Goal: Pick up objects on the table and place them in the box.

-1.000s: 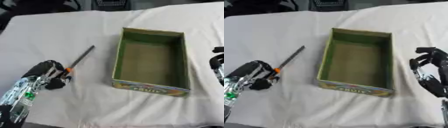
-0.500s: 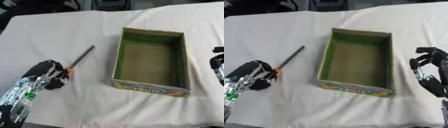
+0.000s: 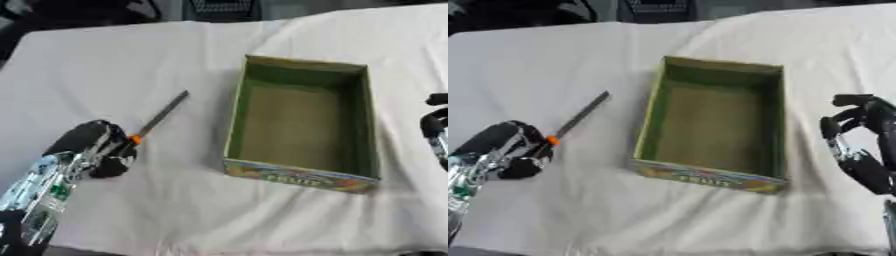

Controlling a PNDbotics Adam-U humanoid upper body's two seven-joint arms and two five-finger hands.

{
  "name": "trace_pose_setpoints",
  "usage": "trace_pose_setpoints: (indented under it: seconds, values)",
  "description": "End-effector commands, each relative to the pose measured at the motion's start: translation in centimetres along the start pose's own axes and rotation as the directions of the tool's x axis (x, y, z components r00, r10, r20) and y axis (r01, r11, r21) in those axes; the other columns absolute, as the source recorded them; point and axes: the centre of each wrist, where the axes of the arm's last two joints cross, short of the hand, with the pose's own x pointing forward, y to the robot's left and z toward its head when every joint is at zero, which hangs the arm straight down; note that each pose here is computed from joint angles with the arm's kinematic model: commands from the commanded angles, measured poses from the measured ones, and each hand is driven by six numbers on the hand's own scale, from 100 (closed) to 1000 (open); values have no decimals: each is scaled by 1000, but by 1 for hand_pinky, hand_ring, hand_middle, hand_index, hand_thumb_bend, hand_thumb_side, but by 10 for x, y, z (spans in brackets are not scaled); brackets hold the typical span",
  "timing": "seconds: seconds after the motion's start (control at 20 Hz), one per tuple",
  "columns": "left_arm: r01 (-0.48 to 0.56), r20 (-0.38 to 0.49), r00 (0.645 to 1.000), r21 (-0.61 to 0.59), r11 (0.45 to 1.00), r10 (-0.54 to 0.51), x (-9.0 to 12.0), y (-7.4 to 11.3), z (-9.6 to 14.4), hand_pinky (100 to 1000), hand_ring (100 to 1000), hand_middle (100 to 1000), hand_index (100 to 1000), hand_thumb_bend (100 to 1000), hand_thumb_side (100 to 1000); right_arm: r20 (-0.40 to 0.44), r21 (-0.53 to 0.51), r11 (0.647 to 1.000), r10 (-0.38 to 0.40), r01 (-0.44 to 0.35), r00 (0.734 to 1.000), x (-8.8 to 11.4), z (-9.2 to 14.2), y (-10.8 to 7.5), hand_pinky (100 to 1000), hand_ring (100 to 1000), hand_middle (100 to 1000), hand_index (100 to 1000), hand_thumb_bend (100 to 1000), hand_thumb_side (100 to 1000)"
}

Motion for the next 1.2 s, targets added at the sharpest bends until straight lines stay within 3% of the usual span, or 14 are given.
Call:
trace_pose_setpoints:
  seconds: [0.05,0.6,1.05,1.2]
  values:
    - [31,-14,999,-11,999,-31,-6,3,1,759,698,659,729,333,345,15,-9,1000,12,-12,1000,4,-1,-4,508,596,680,784,386,665]
    - [51,-9,999,-31,998,-51,-6,2,0,765,703,664,740,372,340,15,-8,1000,12,-12,1000,4,-1,-4,507,596,679,783,386,664]
    - [56,-12,998,-26,998,-57,-6,2,0,759,692,646,724,319,322,14,-9,1000,13,-13,1000,4,-1,-4,507,596,679,783,386,666]
    - [60,-14,998,-25,998,-60,-7,2,0,670,612,612,691,296,300,14,-9,1000,14,-14,1000,4,-1,-4,507,596,679,783,386,666]
